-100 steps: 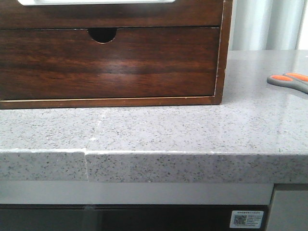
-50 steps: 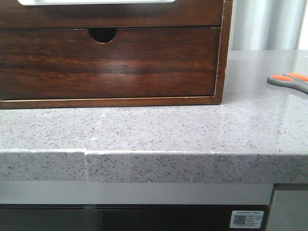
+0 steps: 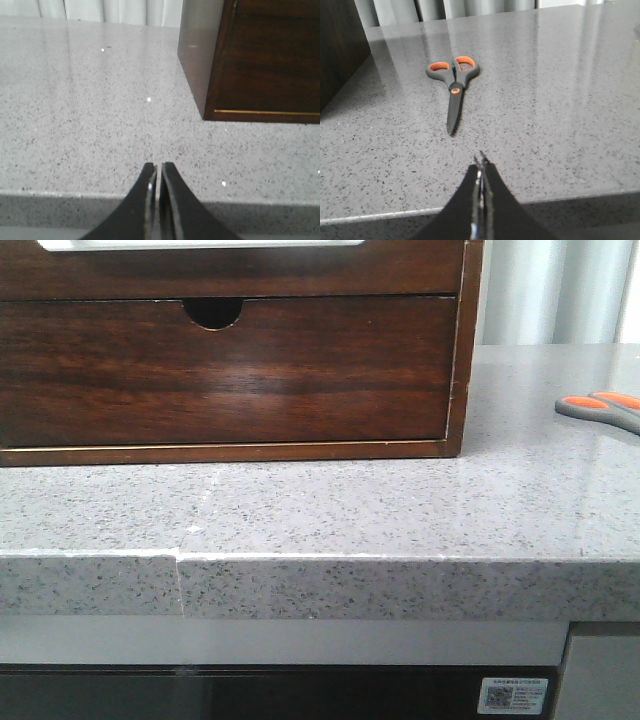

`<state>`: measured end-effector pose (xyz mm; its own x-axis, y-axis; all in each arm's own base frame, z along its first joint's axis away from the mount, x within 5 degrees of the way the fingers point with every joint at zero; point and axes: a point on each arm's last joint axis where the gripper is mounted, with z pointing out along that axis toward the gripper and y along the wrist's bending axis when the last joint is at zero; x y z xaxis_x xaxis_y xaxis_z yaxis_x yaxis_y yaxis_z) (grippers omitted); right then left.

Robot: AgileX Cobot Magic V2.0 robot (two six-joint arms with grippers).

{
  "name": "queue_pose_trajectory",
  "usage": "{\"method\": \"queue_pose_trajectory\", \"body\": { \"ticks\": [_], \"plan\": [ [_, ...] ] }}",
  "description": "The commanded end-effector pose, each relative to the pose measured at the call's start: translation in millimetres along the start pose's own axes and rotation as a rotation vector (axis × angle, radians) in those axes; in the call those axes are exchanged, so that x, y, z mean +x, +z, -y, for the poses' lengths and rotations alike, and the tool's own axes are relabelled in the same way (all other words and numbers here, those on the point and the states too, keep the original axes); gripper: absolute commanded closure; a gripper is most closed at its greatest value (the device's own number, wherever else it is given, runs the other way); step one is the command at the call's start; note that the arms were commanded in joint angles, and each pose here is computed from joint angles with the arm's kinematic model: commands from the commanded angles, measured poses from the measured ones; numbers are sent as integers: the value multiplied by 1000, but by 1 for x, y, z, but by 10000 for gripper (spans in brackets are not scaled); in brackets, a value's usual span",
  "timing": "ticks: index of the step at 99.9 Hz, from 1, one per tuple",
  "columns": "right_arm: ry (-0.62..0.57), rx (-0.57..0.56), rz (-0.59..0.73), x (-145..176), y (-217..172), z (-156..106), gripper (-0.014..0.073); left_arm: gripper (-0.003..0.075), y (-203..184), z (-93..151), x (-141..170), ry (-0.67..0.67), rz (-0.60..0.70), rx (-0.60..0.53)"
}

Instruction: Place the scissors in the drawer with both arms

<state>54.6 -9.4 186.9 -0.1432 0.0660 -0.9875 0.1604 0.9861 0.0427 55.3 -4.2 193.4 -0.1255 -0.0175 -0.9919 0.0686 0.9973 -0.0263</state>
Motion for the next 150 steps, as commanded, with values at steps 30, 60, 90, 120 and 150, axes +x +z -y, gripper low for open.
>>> {"method": "queue_pose_trajectory", "body": {
  "ticks": [30, 60, 90, 120, 150],
  "plan": [
    [-24, -16, 166, -12, -2, -2, 655, 739, -2, 0, -8, -63, 164, 7],
    [68, -34, 191, -28, -7, -3, 656, 739, -11, 1, -37, -9, 259, 2],
    [134, -41, 18, -67, -3, -6, 656, 739, -12, 1, -90, 107, 273, -21],
    [153, -45, 10, -82, 4, -8, 656, 636, 17, 3, -110, 108, 273, -7],
    [153, -45, 12, -82, 4, -8, 656, 404, 47, 23, -124, 466, 455, 138]
  ]
}}
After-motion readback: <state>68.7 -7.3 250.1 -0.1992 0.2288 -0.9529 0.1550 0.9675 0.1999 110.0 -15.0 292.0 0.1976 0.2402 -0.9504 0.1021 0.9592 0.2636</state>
